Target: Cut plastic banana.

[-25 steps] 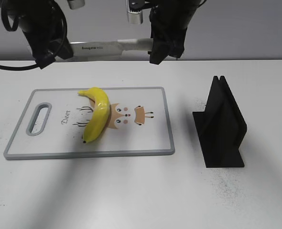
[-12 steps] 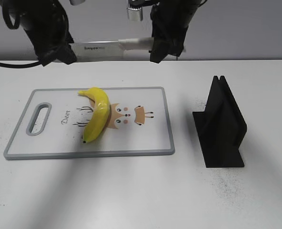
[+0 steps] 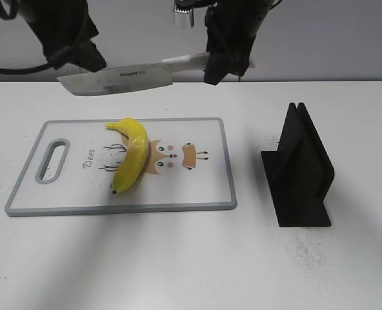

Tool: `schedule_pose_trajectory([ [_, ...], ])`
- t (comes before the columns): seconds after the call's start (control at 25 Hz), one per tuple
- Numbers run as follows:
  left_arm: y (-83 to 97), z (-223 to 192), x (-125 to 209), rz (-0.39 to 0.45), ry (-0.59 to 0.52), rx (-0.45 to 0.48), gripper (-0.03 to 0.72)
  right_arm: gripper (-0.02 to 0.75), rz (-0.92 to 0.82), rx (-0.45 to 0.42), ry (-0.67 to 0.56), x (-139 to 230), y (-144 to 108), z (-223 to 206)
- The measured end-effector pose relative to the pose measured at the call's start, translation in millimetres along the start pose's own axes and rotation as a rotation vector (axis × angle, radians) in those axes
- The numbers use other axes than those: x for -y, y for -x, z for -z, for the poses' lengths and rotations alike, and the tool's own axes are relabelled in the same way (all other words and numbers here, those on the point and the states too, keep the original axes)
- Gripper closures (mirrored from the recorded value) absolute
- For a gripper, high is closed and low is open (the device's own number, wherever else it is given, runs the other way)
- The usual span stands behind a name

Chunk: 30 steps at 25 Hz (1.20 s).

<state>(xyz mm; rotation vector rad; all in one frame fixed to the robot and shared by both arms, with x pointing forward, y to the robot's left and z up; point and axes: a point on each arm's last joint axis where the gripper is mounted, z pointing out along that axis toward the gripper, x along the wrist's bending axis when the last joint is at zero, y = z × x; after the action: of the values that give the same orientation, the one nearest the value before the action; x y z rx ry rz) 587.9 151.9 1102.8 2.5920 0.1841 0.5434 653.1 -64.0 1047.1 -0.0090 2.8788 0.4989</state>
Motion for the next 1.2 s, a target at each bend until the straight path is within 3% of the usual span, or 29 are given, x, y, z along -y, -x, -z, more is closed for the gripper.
schedule_pose_trajectory([
  [0.2,-2.3,33.1,0.4,0.117,0.018,-0.079,0.047,0.575,-0.103,0.002,0.001,-0.2,-0.1,1.2],
  [0.48,-5.8,78.0,12.1,0.426,-0.012,-0.232,0.061,0.575,-0.350,0.057,0.034,-5.4,-2.3,33.1],
  [0.84,4.7,112.6,40.5,0.832,-0.127,-0.223,0.073,0.575,-0.788,0.133,0.090,-8.1,-6.9,75.9],
  [1.04,-2.7,125.9,72.6,0.982,-0.199,-0.260,0.080,0.575,-0.994,0.152,0.152,-9.3,-18.5,108.6],
  [1.2,0.2,138.0,86.4,1.038,-0.208,-0.299,0.090,0.575,-1.080,0.144,0.157,-3.1,-38.1,128.4],
])
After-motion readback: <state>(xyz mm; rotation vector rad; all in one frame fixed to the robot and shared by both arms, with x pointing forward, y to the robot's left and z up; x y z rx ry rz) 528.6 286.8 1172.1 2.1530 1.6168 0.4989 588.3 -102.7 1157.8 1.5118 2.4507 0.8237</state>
